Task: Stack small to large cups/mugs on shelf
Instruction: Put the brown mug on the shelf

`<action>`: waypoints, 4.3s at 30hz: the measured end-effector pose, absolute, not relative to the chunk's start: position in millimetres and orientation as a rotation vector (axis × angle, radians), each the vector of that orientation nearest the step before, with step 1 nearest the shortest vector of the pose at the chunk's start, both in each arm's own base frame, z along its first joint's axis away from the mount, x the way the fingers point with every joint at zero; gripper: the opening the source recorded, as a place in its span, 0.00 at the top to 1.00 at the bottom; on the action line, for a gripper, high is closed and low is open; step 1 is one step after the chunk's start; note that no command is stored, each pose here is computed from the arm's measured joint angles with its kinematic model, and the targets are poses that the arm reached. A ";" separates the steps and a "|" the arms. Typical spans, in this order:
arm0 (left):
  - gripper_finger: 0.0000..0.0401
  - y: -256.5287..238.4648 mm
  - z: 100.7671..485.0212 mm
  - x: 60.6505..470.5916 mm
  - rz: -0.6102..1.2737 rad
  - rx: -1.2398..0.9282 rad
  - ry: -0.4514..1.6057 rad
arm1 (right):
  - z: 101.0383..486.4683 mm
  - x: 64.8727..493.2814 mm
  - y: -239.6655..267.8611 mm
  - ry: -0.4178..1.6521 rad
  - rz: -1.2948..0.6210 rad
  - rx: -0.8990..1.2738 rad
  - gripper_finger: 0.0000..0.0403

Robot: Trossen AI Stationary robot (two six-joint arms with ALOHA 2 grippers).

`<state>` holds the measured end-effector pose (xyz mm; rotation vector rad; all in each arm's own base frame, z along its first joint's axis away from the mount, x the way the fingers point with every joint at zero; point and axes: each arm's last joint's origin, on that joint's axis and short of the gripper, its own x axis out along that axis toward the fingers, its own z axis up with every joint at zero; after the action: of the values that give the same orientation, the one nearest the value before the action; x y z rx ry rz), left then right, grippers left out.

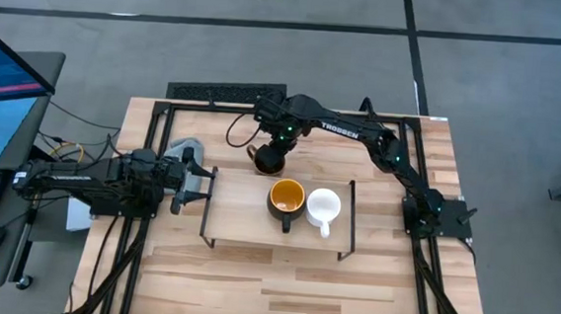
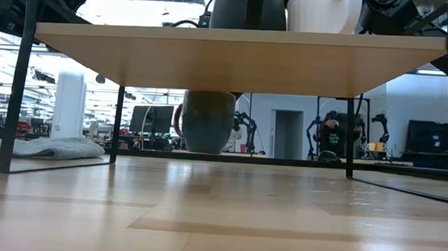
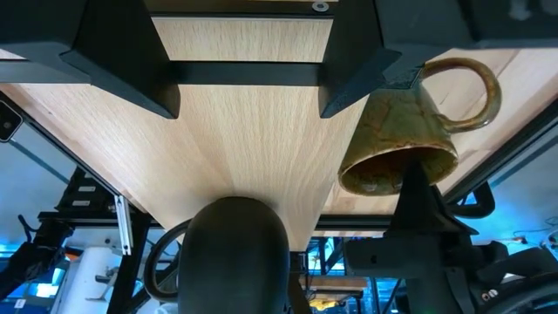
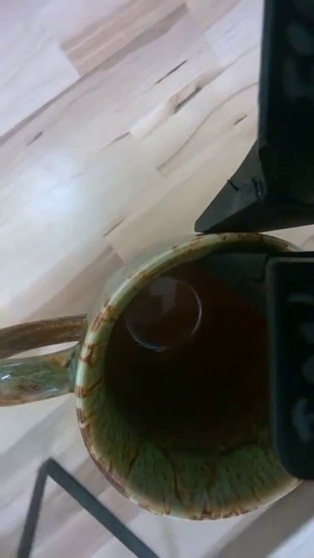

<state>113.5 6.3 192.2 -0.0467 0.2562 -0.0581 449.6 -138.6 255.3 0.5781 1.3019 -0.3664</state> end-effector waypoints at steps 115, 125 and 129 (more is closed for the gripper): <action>0.34 6.4 194.5 113.7 -0.049 -0.080 0.219 | 410.1 386.1 -98.4 0.847 -0.419 0.368 0.41; 0.34 6.5 198.8 114.8 -0.043 -0.195 0.174 | 487.4 312.1 -50.9 0.642 -0.527 0.121 0.41; 0.34 6.1 199.2 114.9 -0.056 -0.213 0.171 | 492.7 296.6 -34.1 0.666 -0.503 0.092 0.41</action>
<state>114.9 6.1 199.2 -0.2127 0.1713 -0.0561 296.6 -34.1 492.7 0.0915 0.6661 -0.5031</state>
